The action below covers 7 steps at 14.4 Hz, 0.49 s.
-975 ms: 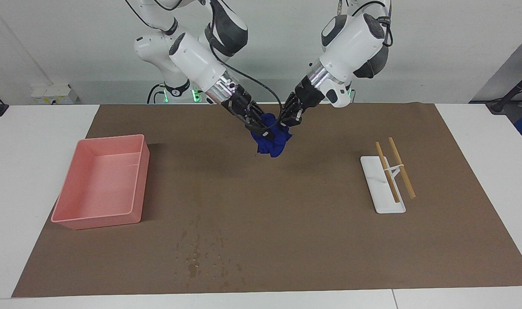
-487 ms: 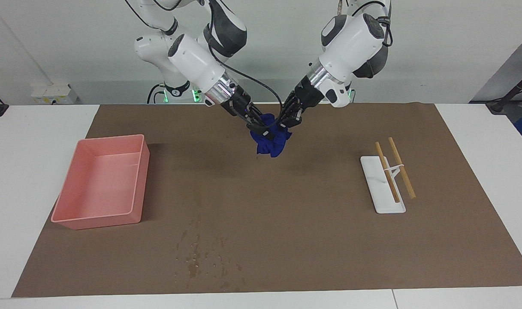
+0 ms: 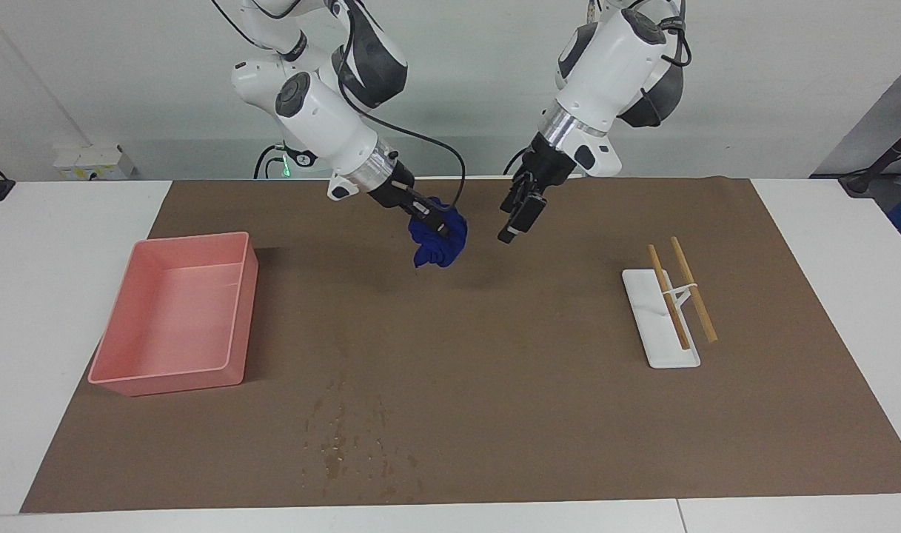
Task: Wipe water with towel using both arms
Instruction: 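Lower the towel with the right gripper while the left gripper withdraws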
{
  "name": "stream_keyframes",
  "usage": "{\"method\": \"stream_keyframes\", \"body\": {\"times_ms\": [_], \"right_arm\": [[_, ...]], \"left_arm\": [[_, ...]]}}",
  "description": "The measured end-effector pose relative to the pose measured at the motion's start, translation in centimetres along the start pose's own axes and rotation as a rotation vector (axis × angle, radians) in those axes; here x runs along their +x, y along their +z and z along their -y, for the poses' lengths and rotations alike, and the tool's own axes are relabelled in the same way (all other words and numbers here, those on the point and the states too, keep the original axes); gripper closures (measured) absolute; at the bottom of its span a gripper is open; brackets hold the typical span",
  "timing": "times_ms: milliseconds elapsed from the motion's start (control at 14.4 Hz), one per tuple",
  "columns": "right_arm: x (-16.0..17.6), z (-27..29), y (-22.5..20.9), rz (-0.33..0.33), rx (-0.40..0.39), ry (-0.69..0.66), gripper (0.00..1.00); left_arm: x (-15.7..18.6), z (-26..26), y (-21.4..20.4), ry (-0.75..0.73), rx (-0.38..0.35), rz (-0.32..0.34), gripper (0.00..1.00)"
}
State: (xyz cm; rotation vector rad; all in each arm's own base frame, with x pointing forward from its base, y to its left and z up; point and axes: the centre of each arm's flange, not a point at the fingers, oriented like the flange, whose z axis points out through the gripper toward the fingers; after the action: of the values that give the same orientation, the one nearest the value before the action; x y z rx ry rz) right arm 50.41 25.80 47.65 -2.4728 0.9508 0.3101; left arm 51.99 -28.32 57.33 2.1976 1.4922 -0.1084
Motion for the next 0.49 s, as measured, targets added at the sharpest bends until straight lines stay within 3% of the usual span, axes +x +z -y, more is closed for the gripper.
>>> {"method": "stream_keyframes", "body": {"times_ms": [209,487], "right_arm": [[1.4,-2.5,-0.8,0.000,-0.171,-0.270,0.63],[2.2,-5.8,-0.4,0.044,-0.350,-0.522,0.63]], "left_arm": [[5.8,-0.5,-1.4,0.271,-0.003,-0.053,0.00],[10.3,0.5,-2.2,0.694,0.173,-0.191,0.00]]}}
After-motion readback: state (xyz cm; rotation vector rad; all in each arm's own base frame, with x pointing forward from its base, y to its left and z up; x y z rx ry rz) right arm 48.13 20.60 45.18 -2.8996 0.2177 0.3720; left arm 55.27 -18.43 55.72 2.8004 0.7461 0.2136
